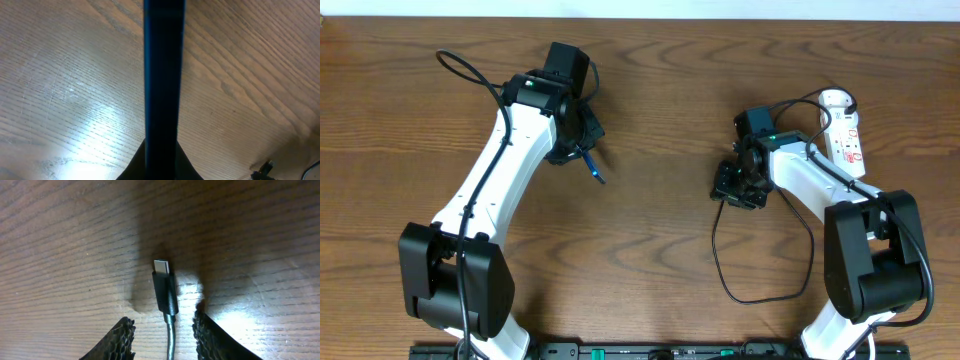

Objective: Plug charger to phone and switch on socket
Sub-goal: 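Lower the right gripper and grasp the black cable's USB-C plug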

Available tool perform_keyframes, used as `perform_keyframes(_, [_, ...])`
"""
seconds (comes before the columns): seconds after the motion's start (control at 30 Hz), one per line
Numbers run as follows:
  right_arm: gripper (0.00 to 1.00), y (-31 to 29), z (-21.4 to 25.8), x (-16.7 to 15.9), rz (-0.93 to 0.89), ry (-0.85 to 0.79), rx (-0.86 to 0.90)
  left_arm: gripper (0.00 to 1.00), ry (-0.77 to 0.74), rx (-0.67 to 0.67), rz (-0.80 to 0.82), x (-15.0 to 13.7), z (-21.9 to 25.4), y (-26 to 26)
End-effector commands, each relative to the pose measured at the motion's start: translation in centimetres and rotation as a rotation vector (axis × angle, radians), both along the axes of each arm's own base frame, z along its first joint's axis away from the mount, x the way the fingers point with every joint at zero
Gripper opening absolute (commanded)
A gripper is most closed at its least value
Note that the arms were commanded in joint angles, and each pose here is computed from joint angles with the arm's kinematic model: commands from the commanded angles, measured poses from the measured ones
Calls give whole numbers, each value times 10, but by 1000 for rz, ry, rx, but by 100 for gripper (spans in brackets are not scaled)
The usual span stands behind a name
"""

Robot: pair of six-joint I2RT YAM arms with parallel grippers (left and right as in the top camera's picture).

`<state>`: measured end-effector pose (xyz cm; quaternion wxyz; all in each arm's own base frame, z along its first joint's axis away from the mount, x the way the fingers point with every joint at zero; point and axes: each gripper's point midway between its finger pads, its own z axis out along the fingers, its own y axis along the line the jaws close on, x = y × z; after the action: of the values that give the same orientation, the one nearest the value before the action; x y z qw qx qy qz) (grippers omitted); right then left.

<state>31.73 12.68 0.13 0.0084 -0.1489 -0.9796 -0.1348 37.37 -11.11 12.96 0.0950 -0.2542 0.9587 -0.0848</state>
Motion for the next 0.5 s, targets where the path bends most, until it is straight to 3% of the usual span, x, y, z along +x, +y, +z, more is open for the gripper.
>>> perform_keyframes(0.0, [38, -1, -18, -9, 7, 50, -24, 7, -13, 2, -12, 3, 3, 0])
perform_keyframes(0.47, [21, -1, -18, -6, 14, 36, -21, 7, -13, 2, -12, 3, 3, 0])
